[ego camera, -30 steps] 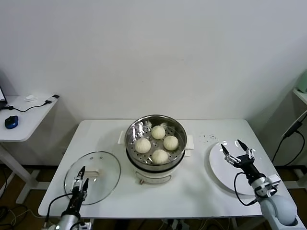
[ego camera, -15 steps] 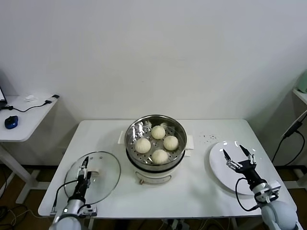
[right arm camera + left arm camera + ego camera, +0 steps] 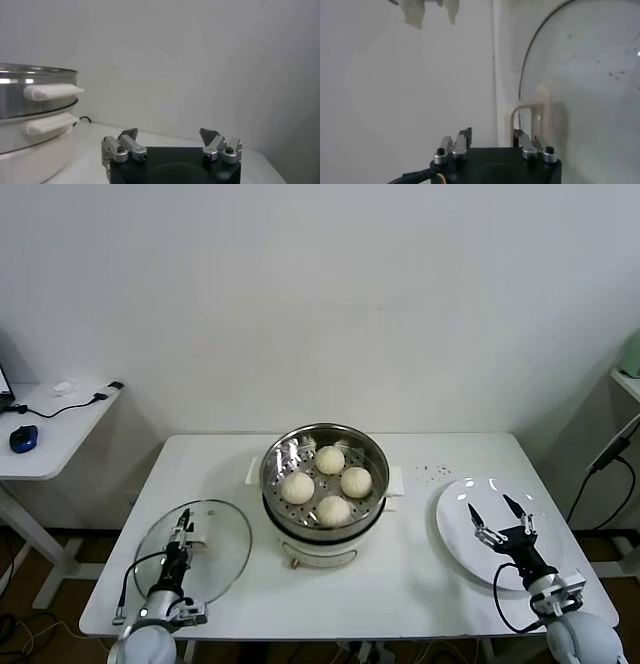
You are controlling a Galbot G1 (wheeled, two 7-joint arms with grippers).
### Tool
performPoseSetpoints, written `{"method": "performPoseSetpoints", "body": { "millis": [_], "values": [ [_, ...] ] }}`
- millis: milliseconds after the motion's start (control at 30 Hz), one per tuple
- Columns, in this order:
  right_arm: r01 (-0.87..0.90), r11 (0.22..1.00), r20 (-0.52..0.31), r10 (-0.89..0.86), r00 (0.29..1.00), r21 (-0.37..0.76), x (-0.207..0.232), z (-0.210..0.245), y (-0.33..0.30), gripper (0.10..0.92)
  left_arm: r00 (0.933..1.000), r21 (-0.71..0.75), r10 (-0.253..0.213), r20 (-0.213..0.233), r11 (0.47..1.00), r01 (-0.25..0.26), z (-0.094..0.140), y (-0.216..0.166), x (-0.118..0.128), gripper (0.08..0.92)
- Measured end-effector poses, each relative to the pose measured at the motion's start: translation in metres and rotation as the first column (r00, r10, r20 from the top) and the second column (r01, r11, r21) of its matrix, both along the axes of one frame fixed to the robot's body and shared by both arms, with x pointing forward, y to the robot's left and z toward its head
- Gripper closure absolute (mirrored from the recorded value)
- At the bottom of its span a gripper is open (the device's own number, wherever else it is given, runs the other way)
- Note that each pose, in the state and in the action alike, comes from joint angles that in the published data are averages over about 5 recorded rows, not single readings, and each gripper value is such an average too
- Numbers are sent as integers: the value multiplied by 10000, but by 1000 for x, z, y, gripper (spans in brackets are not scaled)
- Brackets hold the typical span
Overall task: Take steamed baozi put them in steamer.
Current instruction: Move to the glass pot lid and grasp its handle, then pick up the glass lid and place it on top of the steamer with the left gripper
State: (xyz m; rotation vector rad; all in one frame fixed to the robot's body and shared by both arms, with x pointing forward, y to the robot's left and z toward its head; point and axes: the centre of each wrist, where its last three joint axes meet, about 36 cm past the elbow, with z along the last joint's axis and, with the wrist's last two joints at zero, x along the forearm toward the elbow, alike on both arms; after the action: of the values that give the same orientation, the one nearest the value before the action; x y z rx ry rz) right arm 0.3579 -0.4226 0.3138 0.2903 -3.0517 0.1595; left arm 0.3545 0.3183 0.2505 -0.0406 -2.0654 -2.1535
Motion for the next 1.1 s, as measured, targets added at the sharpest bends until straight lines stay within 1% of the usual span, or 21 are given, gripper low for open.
{"method": "performPoseSetpoints", "body": {
  "millis": [300,433,600,800,933,1100],
  "values": [
    [117,9998,-25,-117,9999,-159,-1,-4,-5,200,9997,-222,94,205,9997,-89,3,1,1,761],
    [155,9996,-11,-156,9999,-225,0,-5,-7,200,9993,-277,143,350,9995,-134,8,4,0,841],
    [219,9993,-3,-219,9998,-287,2,-6,-10,200,9980,-299,282,558,9992,-266,20,10,-6,848],
    [278,9990,21,-278,9996,-354,6,-5,-12,200,9931,-50,528,1049,9986,-525,51,16,-17,848],
    [279,9986,10,-279,9996,-443,9,-4,-13,200,9854,304,783,1509,9960,-838,82,17,-24,848],
    [290,9981,-24,-291,9996,-537,13,-6,-13,200,9703,479,1154,2125,9906,-1283,128,12,-23,848]
  ]
}}
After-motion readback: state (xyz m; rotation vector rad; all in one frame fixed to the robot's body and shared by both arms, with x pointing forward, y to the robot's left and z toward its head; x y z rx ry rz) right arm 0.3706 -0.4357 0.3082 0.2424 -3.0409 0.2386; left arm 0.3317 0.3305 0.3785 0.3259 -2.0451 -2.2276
